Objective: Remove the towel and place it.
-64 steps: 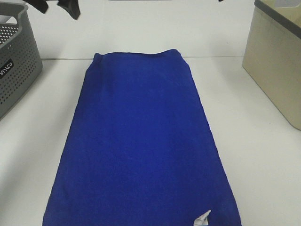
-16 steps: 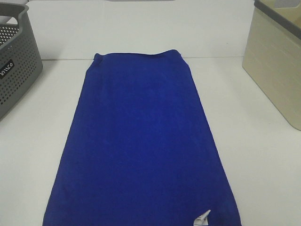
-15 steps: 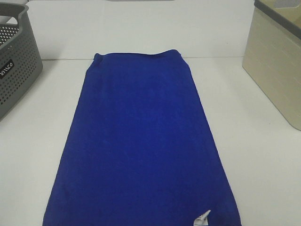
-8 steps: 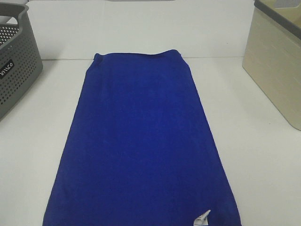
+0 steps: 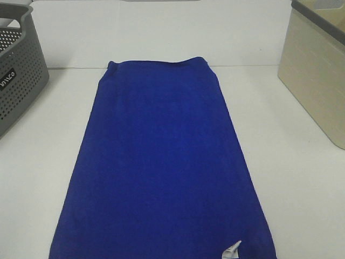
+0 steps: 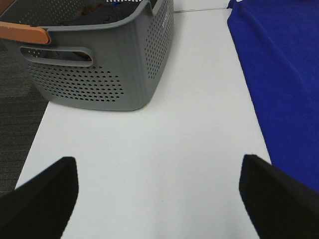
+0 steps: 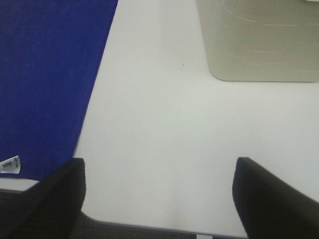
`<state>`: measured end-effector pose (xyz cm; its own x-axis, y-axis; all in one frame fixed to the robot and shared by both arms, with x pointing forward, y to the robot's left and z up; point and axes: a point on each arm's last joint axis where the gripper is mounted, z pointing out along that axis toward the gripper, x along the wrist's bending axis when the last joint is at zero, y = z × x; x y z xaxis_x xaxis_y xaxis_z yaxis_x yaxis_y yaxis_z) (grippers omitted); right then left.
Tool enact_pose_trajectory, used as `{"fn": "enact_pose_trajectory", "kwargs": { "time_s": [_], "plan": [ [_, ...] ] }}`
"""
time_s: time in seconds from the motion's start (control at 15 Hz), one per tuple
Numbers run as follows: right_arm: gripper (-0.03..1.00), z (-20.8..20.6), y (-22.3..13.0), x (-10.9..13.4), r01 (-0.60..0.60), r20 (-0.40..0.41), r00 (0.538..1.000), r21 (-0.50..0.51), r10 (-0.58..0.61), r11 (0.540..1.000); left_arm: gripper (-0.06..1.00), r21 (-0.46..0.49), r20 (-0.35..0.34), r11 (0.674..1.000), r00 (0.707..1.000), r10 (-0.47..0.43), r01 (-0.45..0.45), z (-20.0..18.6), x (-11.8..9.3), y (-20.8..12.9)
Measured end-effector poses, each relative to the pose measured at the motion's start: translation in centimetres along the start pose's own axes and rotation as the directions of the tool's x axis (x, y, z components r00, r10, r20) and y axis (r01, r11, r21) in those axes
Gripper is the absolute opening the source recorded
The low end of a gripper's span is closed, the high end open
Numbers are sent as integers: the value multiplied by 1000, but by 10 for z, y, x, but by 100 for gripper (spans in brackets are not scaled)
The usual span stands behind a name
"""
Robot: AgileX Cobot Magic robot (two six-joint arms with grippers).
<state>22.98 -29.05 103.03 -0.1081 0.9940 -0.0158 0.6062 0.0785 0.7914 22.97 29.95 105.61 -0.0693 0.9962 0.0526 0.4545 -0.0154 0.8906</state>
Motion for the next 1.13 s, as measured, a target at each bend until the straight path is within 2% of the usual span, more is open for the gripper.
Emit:
{"fn": "enact_pose_trajectory", "kwargs": {
  "time_s": [1.13],
  "plan": [
    [79,0,0,0,0,0,1000,2,0,1000,83,-2,34,1000,999,20,-20,0,0,0]
  ]
}}
